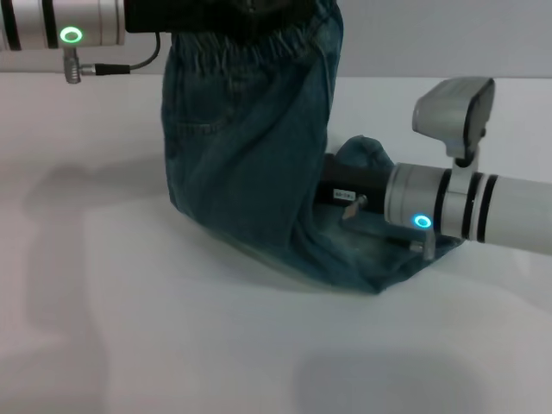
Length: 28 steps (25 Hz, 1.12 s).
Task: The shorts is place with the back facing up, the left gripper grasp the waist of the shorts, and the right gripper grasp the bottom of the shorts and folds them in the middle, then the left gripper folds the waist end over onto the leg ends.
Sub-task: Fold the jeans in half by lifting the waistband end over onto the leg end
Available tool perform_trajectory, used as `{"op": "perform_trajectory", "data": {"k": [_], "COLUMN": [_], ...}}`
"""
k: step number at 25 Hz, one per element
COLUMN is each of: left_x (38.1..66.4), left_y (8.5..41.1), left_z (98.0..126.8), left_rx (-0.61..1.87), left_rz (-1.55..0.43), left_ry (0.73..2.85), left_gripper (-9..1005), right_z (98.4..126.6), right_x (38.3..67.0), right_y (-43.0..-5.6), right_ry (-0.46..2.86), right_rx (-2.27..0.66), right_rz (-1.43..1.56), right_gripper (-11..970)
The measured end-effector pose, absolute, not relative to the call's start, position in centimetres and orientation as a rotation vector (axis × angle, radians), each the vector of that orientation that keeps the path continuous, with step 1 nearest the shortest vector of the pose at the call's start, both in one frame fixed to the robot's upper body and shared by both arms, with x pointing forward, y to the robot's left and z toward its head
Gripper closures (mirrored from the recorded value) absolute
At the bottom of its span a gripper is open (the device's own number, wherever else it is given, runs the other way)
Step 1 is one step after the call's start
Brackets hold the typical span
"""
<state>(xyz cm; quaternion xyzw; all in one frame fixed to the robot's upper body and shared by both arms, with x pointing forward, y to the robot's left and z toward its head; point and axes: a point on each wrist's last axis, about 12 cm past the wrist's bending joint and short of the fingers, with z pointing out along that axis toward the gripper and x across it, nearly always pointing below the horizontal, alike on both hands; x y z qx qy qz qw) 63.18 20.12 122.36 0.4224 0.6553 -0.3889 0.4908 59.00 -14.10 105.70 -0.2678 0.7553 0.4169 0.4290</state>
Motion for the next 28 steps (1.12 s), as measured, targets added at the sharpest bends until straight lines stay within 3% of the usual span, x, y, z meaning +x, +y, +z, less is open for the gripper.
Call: {"op": "perform_trajectory", "data": {"k": [17,28], "left_x": [62.5,62.3], "left_y": [18.3,14.7], "left_z": [120.4,119.6], "left_rx": [1.115,1.253], "left_rz": [-0.951,-0.957], "left_ry": [1.655,1.67], "left_gripper": [871,854], "right_z": [103.2,103.1], "right_x": [59.7,59.7], "right_y": [-24.7,-26.5], "right_ry": [1.998,1.989], "right_rx": [-0.243,-0.121], "right_rz": [0.661,0.601], "right_gripper": [392,392]}}
